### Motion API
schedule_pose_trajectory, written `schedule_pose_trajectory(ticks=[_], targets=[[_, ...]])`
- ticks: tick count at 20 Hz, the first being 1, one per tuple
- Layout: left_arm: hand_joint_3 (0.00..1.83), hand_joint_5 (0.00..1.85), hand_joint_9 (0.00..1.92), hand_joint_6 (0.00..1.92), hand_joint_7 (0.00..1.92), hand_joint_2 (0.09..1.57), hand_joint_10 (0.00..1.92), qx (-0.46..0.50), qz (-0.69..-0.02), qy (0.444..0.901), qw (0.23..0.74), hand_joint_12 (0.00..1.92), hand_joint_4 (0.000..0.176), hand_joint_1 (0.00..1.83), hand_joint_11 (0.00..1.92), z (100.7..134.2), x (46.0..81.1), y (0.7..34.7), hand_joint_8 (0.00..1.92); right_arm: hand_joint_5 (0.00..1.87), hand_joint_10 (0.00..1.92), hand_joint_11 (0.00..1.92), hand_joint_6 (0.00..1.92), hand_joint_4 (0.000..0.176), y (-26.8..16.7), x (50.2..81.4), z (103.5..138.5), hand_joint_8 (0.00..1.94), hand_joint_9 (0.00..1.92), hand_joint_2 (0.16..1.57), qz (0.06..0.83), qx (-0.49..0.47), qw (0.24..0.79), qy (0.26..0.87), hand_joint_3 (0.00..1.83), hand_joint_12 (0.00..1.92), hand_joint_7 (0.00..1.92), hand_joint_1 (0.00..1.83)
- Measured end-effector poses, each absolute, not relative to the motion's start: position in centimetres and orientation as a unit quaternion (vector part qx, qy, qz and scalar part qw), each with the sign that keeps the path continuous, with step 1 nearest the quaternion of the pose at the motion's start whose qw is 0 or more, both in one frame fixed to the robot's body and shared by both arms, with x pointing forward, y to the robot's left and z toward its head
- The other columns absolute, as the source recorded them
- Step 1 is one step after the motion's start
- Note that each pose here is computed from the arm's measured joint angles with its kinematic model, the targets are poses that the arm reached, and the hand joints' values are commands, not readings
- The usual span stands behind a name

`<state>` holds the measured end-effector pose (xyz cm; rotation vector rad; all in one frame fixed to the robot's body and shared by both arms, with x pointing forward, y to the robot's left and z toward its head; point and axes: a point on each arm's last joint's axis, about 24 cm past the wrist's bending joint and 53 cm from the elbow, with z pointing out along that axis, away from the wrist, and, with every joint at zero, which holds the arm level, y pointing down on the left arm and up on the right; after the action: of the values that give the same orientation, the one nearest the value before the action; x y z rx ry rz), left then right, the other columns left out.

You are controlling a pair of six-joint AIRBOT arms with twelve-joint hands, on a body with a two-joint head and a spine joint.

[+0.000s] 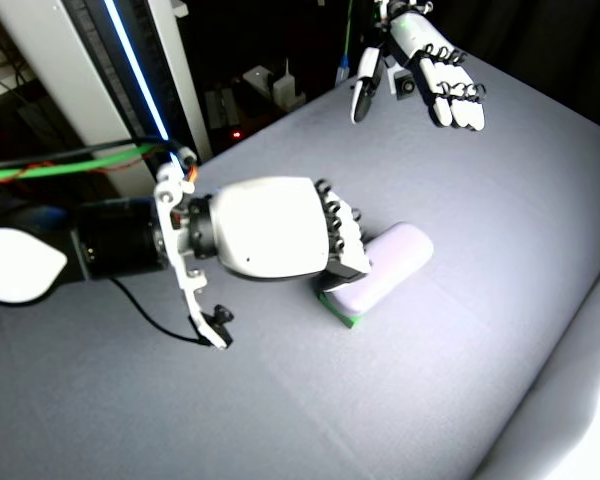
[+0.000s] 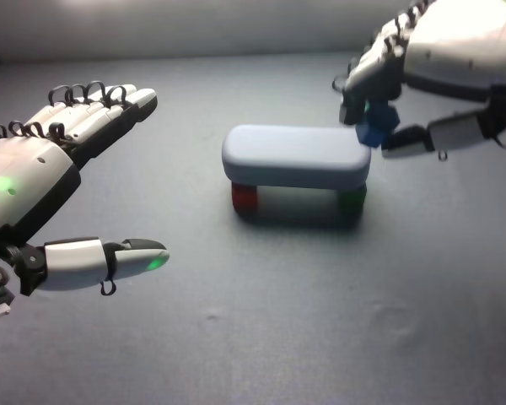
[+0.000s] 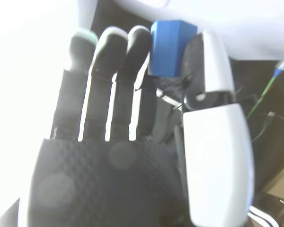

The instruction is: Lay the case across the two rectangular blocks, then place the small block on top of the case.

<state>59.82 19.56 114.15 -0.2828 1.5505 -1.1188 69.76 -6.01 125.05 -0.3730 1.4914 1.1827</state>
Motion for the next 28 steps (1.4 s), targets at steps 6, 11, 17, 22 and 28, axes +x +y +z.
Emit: schedule_pose_trajectory(ticks=[6, 11, 17, 22, 28], targets=[[0.00, 0.13, 0.11, 0.00, 0.11, 0.92, 0.00, -0.117, -0.480, 0.660, 0.566, 0.47, 0.031, 0.78, 0.00, 114.2, 59.8, 19.4, 0.00, 0.97, 0.91, 1.22, 0.95, 0.000, -2.8, 70.5, 125.0, 0.70, 1.30, 1.06, 0.507, -0.168, 0.563, 0.630, 0.00, 1.30, 1.22, 1.26], [0.00, 0.14, 0.12, 0.00, 0.12, 0.91, 0.00, -0.114, -0.480, 0.665, 0.561, 0.49, 0.030, 0.80, 0.00, 113.8, 59.8, 19.1, 0.00, 1.05, 1.08, 1.21, 0.76, 0.000, -2.7, 72.0, 124.0, 0.85, 1.25, 1.06, 0.489, -0.157, 0.564, 0.647, 0.00, 1.42, 1.17, 1.27], [0.00, 0.14, 0.12, 0.00, 0.12, 0.90, 0.00, -0.116, -0.483, 0.665, 0.558, 0.51, 0.021, 0.79, 0.00, 113.7, 59.9, 18.9, 0.00, 1.03, 0.85, 0.82, 0.95, 0.025, -2.1, 73.3, 122.7, 0.82, 1.04, 1.08, 0.473, -0.148, 0.561, 0.663, 0.00, 1.39, 1.09, 1.24], [0.00, 0.16, 0.13, 0.01, 0.12, 0.91, 0.00, -0.117, -0.483, 0.665, 0.558, 0.52, 0.014, 0.81, 0.00, 113.7, 59.9, 18.9, 0.00, 1.01, 0.84, 0.75, 1.02, 0.000, -2.8, 74.4, 122.0, 0.63, 1.02, 1.07, 0.455, -0.136, 0.563, 0.677, 0.00, 1.26, 1.16, 1.28], [0.00, 0.18, 0.13, 0.00, 0.12, 0.91, 0.00, -0.118, -0.483, 0.667, 0.554, 0.53, 0.006, 0.82, 0.00, 113.4, 59.9, 18.7, 0.00, 0.97, 0.85, 0.80, 0.91, 0.000, -3.0, 74.9, 121.7, 0.94, 1.00, 1.09, 0.448, -0.132, 0.563, 0.682, 0.00, 1.40, 1.09, 1.24]])
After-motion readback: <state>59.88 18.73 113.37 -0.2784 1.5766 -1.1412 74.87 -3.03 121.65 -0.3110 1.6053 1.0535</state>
